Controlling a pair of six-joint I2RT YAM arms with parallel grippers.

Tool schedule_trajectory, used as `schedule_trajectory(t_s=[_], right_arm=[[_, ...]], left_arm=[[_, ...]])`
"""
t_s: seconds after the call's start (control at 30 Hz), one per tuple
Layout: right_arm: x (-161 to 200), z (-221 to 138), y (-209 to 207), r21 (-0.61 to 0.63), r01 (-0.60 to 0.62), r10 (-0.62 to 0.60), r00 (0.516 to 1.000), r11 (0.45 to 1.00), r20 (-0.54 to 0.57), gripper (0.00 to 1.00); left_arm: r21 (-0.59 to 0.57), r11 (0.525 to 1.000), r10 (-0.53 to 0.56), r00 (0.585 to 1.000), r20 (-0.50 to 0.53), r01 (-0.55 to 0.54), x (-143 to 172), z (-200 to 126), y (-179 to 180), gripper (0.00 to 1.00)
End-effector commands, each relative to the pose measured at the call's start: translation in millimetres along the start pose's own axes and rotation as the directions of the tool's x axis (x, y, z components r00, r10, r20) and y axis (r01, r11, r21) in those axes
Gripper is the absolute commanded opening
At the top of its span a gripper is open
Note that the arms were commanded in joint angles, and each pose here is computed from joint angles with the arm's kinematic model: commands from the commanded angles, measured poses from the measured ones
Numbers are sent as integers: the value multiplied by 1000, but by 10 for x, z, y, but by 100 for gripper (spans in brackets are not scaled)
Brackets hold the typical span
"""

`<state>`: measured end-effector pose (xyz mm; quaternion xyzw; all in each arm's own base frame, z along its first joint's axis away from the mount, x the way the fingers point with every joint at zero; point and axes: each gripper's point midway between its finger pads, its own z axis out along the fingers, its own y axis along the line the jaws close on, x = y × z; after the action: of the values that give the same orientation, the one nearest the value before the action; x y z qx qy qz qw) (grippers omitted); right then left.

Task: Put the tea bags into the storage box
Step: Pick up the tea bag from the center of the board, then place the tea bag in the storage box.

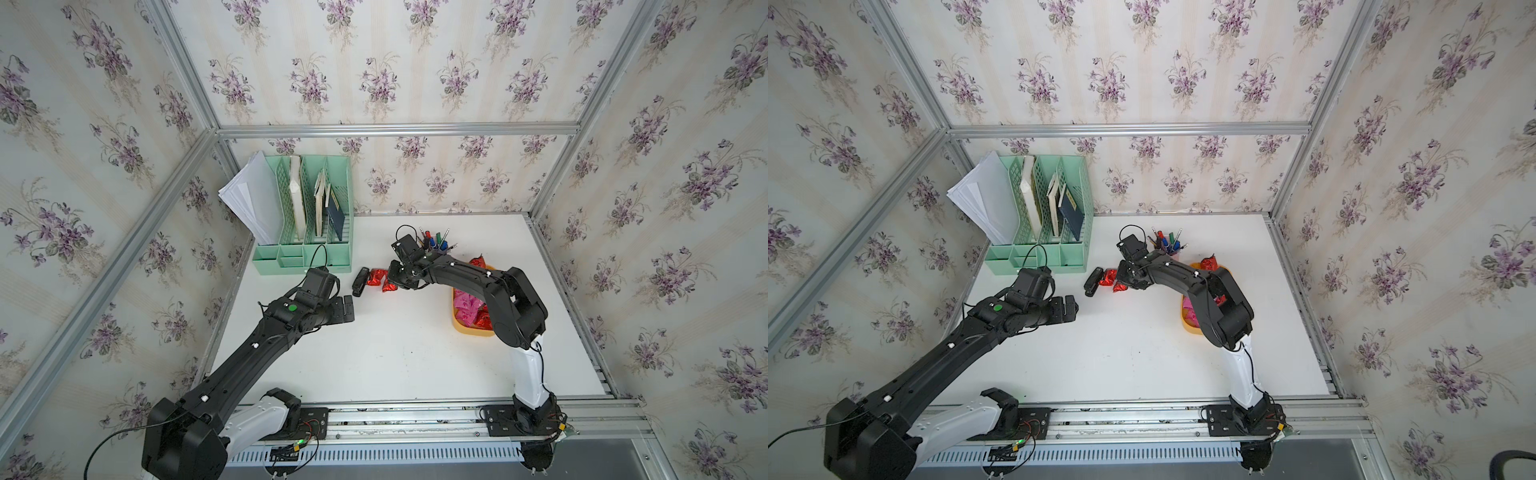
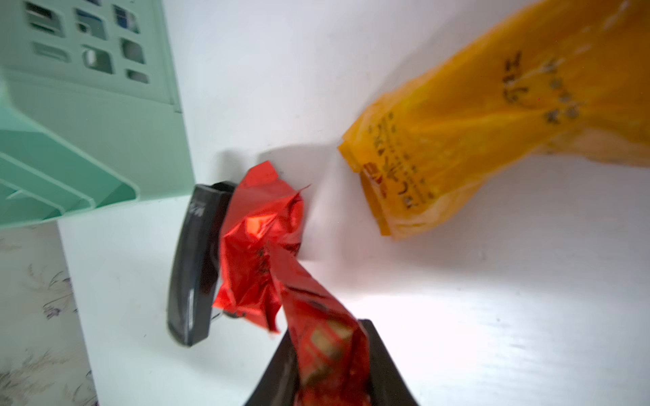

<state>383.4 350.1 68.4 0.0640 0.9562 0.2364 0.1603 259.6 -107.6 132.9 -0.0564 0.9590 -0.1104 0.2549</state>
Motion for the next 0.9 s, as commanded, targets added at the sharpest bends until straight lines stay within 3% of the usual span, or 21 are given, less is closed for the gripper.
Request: schedule_trajectory(t_s=[0.0, 0.27, 0.5, 0.7, 0.87], right_arm=[[187, -207, 103, -54, 130, -133, 990, 990, -45, 27], [531, -1013, -454, 19, 222, -221, 974, 975, -43, 25], [303, -1665, -1413, 135, 35, -42, 998, 990, 48, 25], [227, -1733, -2065, 203, -102, 89, 994, 974, 70, 25], [232, -1647, -2232, 237, -122, 103, 991, 964, 89, 24]], left_arm=[[22, 999, -33, 999, 2, 33, 28, 68, -22, 99], [68, 992, -110, 993, 34, 108, -145, 290, -188, 99], [74, 996, -49, 999, 3, 49, -249, 381, -451, 99], [83, 996, -10, 1000, -2, 10, -272, 358, -619, 99], [73, 997, 15, 1000, -13, -14, -248, 339, -648, 99]])
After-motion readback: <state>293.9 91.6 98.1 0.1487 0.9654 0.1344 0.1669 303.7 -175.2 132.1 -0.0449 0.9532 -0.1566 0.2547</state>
